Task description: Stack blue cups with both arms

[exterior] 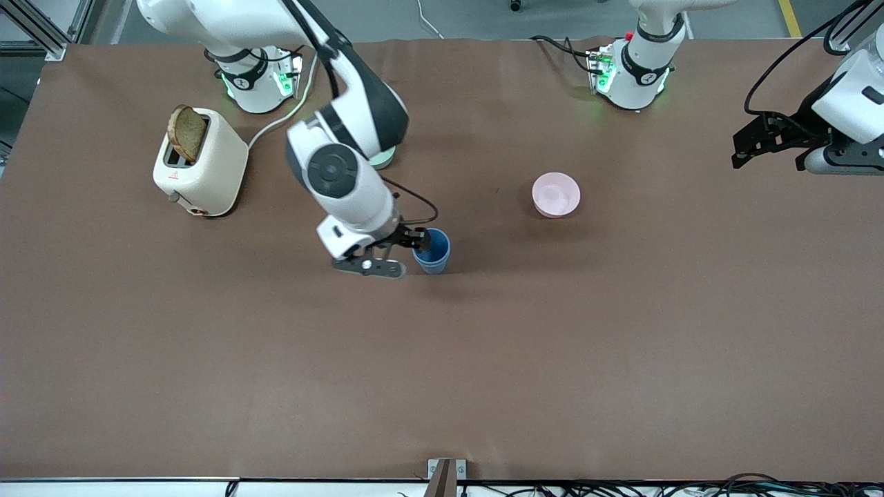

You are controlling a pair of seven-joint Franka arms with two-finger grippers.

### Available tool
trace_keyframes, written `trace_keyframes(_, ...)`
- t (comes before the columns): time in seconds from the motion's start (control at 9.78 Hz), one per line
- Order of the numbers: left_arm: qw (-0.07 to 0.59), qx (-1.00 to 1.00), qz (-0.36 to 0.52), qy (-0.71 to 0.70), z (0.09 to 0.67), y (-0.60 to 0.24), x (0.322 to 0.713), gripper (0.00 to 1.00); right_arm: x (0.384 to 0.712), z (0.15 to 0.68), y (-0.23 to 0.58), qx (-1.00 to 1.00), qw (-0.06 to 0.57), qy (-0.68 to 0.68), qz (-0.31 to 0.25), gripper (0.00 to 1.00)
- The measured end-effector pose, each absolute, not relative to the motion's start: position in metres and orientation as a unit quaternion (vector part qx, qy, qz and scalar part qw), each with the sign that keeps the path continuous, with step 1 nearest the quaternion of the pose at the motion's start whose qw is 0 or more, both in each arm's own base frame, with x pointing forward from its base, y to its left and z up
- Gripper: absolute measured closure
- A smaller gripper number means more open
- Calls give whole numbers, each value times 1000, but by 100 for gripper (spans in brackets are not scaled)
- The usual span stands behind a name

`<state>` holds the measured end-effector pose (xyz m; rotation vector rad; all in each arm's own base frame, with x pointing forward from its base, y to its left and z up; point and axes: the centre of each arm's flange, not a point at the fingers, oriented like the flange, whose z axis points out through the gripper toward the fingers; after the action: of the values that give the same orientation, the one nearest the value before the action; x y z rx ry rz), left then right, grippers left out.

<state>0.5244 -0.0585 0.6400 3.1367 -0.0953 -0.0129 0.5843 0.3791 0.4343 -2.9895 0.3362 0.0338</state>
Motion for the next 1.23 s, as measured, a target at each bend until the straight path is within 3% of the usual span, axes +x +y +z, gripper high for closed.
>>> trace_keyframes(0.31, -4, 1000, 2, -26, 645, -54, 525, 0, 599, 551, 257, -982, 50, 176, -37, 0)
trace_keyframes(0.61, -10, 999, 7, -31, 649, -57, 527, 0, 590, 618, 125, -978, 4, 206, -43, 0)
trace_keyframes(0.92, -10, 999, 12, -33, 653, -58, 530, 0, 567, 659, -3, -982, -1, 189, -32, 0)
trace_keyframes(1.23, -9, 999, 24, -32, 664, -58, 530, 0, 550, 659, -44, -993, -3, 120, 3, 0)
